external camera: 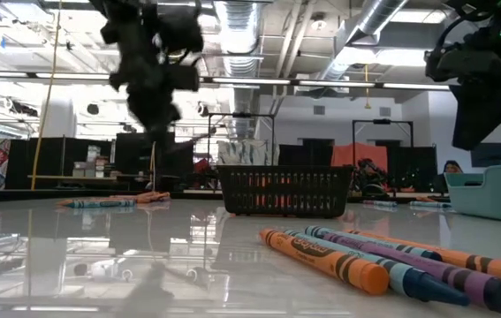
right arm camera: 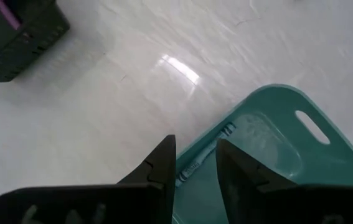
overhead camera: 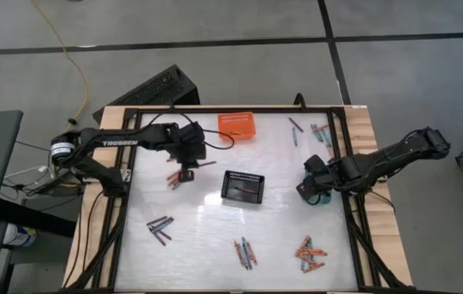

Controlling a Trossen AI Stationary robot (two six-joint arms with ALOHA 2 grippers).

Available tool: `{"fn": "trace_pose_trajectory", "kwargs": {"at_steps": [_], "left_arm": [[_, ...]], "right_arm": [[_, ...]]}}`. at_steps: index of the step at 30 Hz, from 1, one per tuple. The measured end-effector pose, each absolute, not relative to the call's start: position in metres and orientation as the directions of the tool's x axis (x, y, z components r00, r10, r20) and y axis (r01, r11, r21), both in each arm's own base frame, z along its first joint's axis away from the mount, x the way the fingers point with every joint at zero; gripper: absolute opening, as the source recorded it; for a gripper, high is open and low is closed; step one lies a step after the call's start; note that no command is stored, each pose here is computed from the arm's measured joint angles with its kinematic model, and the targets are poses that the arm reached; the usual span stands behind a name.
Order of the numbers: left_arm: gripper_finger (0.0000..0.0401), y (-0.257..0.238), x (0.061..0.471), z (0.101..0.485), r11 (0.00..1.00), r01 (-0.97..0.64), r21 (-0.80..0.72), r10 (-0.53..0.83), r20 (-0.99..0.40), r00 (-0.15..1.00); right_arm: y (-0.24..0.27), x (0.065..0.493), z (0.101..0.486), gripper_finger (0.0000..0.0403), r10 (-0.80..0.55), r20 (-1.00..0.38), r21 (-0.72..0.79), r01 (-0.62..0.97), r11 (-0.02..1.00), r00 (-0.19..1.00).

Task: Sort crayons
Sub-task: Put the violet crayon into the black bin

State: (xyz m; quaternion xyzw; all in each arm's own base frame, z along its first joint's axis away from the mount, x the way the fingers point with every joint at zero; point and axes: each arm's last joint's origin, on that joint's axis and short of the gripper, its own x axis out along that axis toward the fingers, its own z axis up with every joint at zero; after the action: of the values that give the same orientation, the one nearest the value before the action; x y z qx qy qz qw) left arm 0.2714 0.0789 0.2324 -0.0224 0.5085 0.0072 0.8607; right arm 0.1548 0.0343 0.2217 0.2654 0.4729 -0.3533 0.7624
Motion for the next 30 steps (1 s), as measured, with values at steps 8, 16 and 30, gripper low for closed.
{"fn": "trace_pose_trajectory", "kwargs": {"at_steps": [8,16,30], "left_arm": [[0.0,0.038,0.32,0.254,0.993,0.112,-0.023,-0.081,-0.83,0.551],[0.0,0.031,0.373,0.234,0.989,0.146,-0.006,-0.074,-0.88,0.47],[0.0,0.032,0.386,0.224,0.984,0.173,-0.034,-0.1,-0.918,0.385]], "right_arm": [[0.041,0.159,0.223,0.0109,-0.262,-0.894,0.107,0.74,0.664,0.364],[0.054,0.161,0.225,0.0109,-0.214,-0.876,0.158,0.676,0.72,0.433],[0.125,0.158,0.226,0.0109,0.061,-0.786,0.272,0.255,0.928,0.616]]}}
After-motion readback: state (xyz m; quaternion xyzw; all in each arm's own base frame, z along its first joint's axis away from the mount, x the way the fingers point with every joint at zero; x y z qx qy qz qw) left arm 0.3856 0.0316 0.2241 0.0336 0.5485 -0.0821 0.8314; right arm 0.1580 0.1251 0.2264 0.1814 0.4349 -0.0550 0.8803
